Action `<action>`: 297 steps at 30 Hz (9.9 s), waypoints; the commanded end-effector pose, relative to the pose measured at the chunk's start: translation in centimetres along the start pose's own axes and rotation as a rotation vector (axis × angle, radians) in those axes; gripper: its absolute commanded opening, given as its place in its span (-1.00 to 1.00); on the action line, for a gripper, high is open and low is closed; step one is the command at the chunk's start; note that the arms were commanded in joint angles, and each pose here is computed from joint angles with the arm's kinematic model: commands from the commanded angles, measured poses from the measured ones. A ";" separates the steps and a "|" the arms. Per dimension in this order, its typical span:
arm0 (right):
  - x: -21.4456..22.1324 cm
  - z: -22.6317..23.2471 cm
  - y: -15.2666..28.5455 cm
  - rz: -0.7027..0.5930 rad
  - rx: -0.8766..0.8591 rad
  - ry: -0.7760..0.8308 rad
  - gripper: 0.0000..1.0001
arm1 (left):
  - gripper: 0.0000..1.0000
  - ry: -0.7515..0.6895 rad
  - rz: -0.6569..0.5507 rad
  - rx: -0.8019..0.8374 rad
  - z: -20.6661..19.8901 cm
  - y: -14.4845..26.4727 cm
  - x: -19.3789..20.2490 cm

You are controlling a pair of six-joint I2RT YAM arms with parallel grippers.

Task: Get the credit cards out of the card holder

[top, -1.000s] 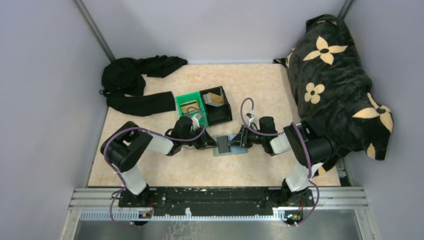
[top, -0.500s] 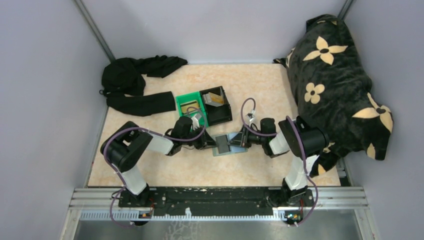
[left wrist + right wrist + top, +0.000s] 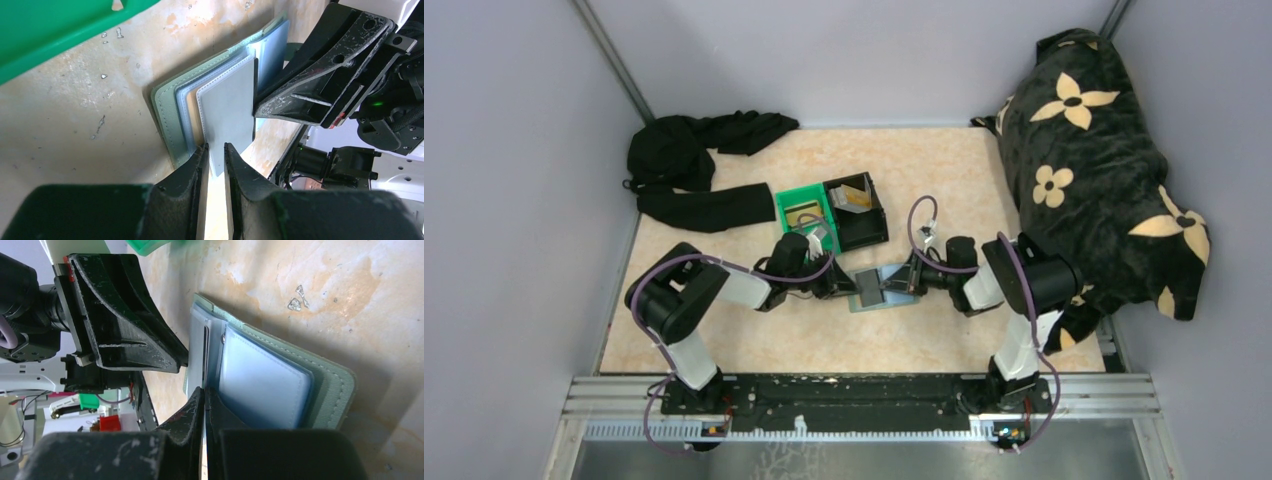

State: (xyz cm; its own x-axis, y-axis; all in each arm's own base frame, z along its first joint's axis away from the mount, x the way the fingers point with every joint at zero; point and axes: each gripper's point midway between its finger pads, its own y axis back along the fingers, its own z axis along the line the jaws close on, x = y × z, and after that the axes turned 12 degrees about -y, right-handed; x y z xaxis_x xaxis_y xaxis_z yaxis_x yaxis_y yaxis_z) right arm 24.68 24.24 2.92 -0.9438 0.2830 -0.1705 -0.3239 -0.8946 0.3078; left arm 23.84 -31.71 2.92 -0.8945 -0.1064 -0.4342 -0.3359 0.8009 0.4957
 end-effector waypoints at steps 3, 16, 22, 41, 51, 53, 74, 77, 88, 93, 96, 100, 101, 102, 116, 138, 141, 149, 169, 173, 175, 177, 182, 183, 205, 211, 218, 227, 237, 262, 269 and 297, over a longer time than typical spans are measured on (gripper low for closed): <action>-1.4 0.9 1.4 -0.057 -0.022 0.051 -1.00 | -0.52 0.017 0.035 -0.060 1.8 0.0 1.4; -2.4 -0.4 2.2 -0.111 0.058 0.051 -1.00 | -0.54 0.017 0.028 -0.038 1.6 0.1 1.0; -2.1 -0.3 2.1 -0.098 0.034 0.035 -1.00 | -0.54 -0.035 -0.012 0.042 -1.6 0.5 -1.1; -2.1 0.0 2.0 -0.102 0.016 0.032 -1.00 | -0.59 0.085 0.105 0.046 0.4 -3.0 1.6; -2.8 -0.7 2.8 -0.148 0.082 0.052 -1.00 | -0.61 0.092 0.084 -0.008 1.0 -2.3 1.2; -3.0 -0.8 2.9 -0.156 0.086 0.050 -1.00 | -0.61 0.091 0.082 -0.017 1.1 -2.2 1.1; -3.2 -1.1 3.4 -0.174 0.065 0.032 -0.72 | -0.61 0.094 0.088 -0.020 1.3 -2.4 1.3; -3.1 -1.0 3.3 -0.165 0.058 0.029 -0.72 | -0.61 0.093 0.090 -0.019 1.3 -2.4 1.3; -2.6 -1.3 2.7 -0.140 0.006 -0.020 -0.64 | -0.62 0.091 0.091 -0.013 1.2 -2.4 1.3; -2.7 -1.3 2.7 -0.144 0.012 -0.019 -0.99 | -0.61 0.095 0.091 -0.014 1.2 -2.3 1.4; -2.7 -1.2 2.8 -0.145 0.014 -0.018 -1.00 | -0.62 0.093 0.089 -0.013 1.2 -2.3 1.3; -2.7 -1.2 2.8 -0.145 0.013 -0.017 -1.00 | -0.62 0.091 0.090 -0.010 1.2 -2.3 1.3; -2.7 -1.2 2.8 -0.146 0.014 -0.018 -1.00 | -0.62 0.092 0.092 -0.012 1.2 -2.4 1.4; -2.7 -1.2 2.8 -0.147 0.014 -0.018 -1.00 | -0.62 0.091 0.090 -0.011 1.2 -2.4 1.3; -4.7 -0.8 4.7 -0.263 0.079 0.013 -1.00 | -0.62 0.090 0.093 -0.004 1.1 -2.4 1.2; -5.8 -2.2 6.5 -0.315 0.168 0.011 -1.00 | -0.63 0.018 0.041 0.010 -0.4 -1.6 -0.7; -5.5 -2.2 6.4 -0.300 0.158 0.008 -1.00 | -0.62 -0.006 0.024 0.034 -1.5 -1.5 -1.5; -2.7 -0.9 2.8 -0.127 0.154 0.072 -1.00 | -0.38 -0.245 -0.017 -0.046 -4.4 -1.5 -5.4; -2.2 -0.8 2.3 -0.115 0.226 0.126 -0.86 | -0.47 -0.309 0.182 -0.256 -1.0 -2.5 0.7; -2.1 -0.6 2.3 -0.111 0.215 0.126 -0.96 | -0.48 -0.298 0.196 -0.267 -0.5 -2.4 1.5; -2.1 -0.6 2.3 -0.112 0.213 0.129 -1.00 | -0.48 -0.298 0.197 -0.271 -0.4 -2.5 1.6; -2.1 -0.6 2.3 -0.113 0.215 0.131 -1.00 | -0.48 -0.298 0.200 -0.273 -0.2 -2.5 1.7; -2.4 -0.5 2.7 -0.131 0.223 0.136 -1.00 | -0.48 -0.293 0.212 -0.273 0.0 -2.8 1.9; -2.5 -0.5 2.9 -0.140 0.223 0.132 -1.00 | -0.48 -0.294 0.213 -0.273 -0.1 -2.7 1.9; -4.6 0.2 4.4 -0.202 0.354 0.231 -0.17 | -0.40 -0.385 0.097 -0.285 -3.8 -1.1 -2.8; -6.0 1.7 5.1 -0.233 0.476 0.339 -0.06 | -0.33 -0.370 0.098 -0.383 -2.7 -1.5 -3.9; -4.0 2.9 2.5 -0.159 0.617 0.502 0.37 | -0.33 -0.320 0.078 -0.512 -0.3 0.4 -3.6; -6.4 1.7 6.0 -0.375 0.760 0.348 -0.71 | -0.31 -0.225 0.041 -0.517 -1.7 0.9 -4.1; -6.4 -2.9 9.7 -0.384 0.980 0.298 -1.00 | 0.15 -0.254 0.057 -0.488 -3.7 -0.2 -3.4; -0.9 -3.6 7.1 -0.261 0.866 0.239 -1.00 | 0.43 -0.236 0.088 -0.547 -3.5 -0.7 -2.1; -0.2 -1.7 7.0 -0.250 0.784 0.256 -1.00 | 0.38 -0.232 0.118 -0.557 -2.9 -1.5 -1.4; -0.7 -0.5 6.6 -0.268 0.709 0.325 -1.00 | 0.25 -0.247 0.167 -0.654 -1.6 -3.7 -1.2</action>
State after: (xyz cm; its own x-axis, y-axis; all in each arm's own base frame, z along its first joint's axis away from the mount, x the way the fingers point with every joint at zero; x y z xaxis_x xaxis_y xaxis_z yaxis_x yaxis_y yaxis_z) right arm 22.46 17.03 3.82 -0.8178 0.2530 -0.5170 -0.5748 -0.3144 0.7555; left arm 26.40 -36.26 4.69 -0.8693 0.1462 -0.4722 -0.3997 0.3541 0.8455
